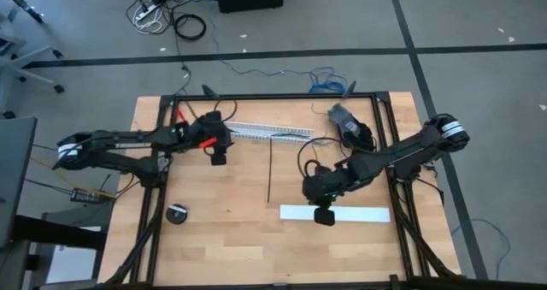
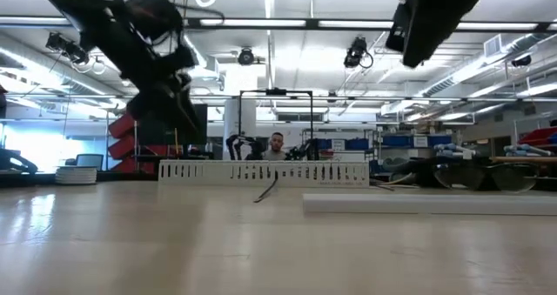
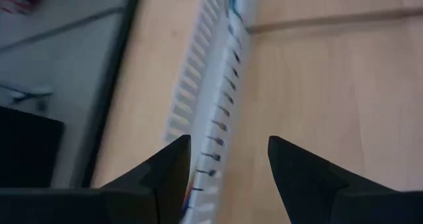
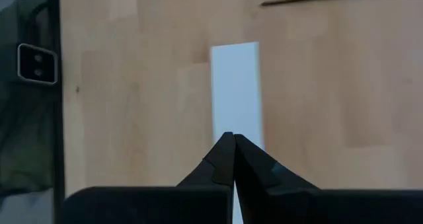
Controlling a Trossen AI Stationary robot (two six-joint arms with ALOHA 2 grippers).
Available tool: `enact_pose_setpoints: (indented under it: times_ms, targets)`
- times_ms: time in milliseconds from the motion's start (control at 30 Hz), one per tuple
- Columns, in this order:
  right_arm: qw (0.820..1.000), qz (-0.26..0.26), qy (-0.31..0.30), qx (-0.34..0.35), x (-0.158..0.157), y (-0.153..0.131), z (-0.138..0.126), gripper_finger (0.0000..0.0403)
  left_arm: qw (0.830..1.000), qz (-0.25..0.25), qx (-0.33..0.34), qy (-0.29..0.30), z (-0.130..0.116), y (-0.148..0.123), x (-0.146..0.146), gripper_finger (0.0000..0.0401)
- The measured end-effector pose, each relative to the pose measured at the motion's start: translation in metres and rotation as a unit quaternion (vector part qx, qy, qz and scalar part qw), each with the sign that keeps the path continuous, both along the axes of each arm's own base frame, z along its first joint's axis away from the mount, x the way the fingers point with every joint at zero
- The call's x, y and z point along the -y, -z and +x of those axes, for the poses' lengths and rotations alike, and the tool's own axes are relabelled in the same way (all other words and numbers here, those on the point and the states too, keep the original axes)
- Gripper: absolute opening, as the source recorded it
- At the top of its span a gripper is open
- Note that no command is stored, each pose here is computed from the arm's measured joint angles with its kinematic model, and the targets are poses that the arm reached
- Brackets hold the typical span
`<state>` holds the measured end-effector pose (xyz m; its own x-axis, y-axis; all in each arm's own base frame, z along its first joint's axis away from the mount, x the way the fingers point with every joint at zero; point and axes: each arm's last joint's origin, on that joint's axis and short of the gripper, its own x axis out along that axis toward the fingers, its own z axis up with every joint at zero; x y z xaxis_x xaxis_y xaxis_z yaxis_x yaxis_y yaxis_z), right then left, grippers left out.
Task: Ziptie cables
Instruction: Move the lid and cable duct to the bottom of the table
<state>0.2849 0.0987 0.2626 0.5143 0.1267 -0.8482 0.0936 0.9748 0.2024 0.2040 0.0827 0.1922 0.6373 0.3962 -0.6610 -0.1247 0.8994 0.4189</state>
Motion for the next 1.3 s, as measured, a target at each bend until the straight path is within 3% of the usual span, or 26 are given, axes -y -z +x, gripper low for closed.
enact_pose_setpoints:
  times_ms: [267,500,567,667,800,967,1200,1300]
  targets:
    - [0.996,-0.046,0.031,0.065,0.003,-0.038,-0.034,0.0000,0.999,-0.015,-0.027,-0.032,0.015,0.038,-0.034,0.0198]
    - [0.992,-0.087,0.050,0.073,0.013,-0.052,-0.056,0.0000,0.996,-0.062,-0.055,-0.016,0.018,0.059,-0.038,0.0194]
    - [0.990,-0.100,0.056,0.080,0.019,-0.057,-0.060,0.0000,0.994,-0.083,-0.067,-0.019,0.016,0.062,-0.036,0.0176]
    - [0.987,-0.113,0.061,0.095,0.027,-0.064,-0.065,0.0000,0.991,-0.111,-0.072,-0.024,0.015,0.063,-0.030,0.0118]
    - [0.985,-0.122,0.063,0.105,0.036,-0.069,-0.068,0.0000,0.986,-0.146,-0.071,-0.025,0.016,0.064,-0.021,0.0018]
    - [0.983,-0.131,0.065,0.107,0.042,-0.071,-0.069,0.0000,0.977,-0.203,-0.069,-0.005,0.021,0.062,0.002,0.0004]
    - [0.986,-0.117,0.061,0.098,0.047,-0.070,-0.067,0.0000,0.965,-0.246,-0.079,0.042,0.025,0.052,0.055,0.0001]
    - [0.986,-0.116,0.062,0.098,0.047,-0.070,-0.067,0.0000,0.960,-0.255,-0.108,0.035,0.022,0.054,0.076,0.0001]
